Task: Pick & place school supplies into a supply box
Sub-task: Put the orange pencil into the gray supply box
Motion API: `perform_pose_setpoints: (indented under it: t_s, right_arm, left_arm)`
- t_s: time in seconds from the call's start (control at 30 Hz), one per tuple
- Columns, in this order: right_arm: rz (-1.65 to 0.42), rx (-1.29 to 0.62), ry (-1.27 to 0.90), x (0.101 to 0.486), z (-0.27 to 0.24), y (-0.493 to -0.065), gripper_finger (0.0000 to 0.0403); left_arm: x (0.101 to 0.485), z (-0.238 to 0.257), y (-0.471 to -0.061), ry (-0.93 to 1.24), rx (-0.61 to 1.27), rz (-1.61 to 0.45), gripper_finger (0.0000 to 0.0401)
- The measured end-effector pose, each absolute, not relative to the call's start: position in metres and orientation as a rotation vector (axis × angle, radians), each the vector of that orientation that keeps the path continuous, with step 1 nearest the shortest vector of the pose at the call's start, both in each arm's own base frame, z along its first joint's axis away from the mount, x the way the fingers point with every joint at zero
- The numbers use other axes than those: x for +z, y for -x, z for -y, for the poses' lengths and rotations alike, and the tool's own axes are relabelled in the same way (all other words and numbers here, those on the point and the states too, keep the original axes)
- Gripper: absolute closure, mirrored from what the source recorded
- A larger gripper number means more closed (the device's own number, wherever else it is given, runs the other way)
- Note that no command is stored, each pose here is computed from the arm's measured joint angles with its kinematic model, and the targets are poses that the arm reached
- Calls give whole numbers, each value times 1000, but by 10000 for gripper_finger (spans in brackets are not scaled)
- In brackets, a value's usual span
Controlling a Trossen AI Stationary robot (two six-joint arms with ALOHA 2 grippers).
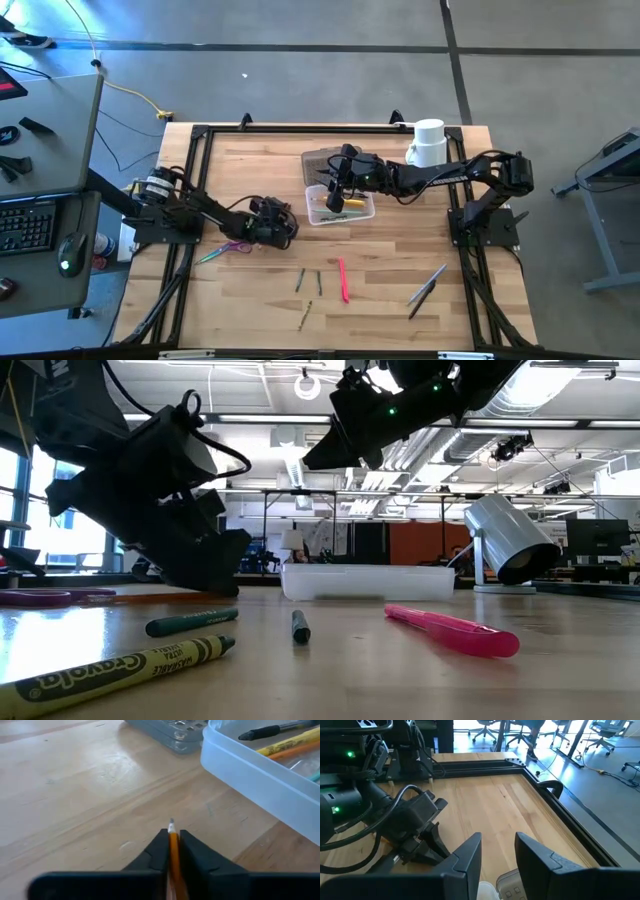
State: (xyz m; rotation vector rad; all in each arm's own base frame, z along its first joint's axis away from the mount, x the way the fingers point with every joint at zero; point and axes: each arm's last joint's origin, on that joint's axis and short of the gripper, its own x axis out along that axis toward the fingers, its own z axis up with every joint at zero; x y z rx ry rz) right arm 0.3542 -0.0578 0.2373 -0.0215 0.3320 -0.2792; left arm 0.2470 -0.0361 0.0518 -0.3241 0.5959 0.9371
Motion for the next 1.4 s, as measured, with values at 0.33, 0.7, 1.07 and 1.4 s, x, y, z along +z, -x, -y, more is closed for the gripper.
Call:
perform_pose_setpoints:
  t_s: [0.33,0.7,1.07,1.4]
  right_arm:
    - [-332,-279,23,237,58,-354,299]
    - [-363,-275,23,240,57,-349,300]
    - [-411,49,47,240,44,-345,300]
    - [-371,182,181,213,23,-400,299]
  left_arm:
    - [85,40,-262,299,814,-599,367]
    - [183,19,-275,223,592,-425,387]
    - [176,4,-267,276,536,-664,318]
    - [217,-1,-212,333,724,-862,337]
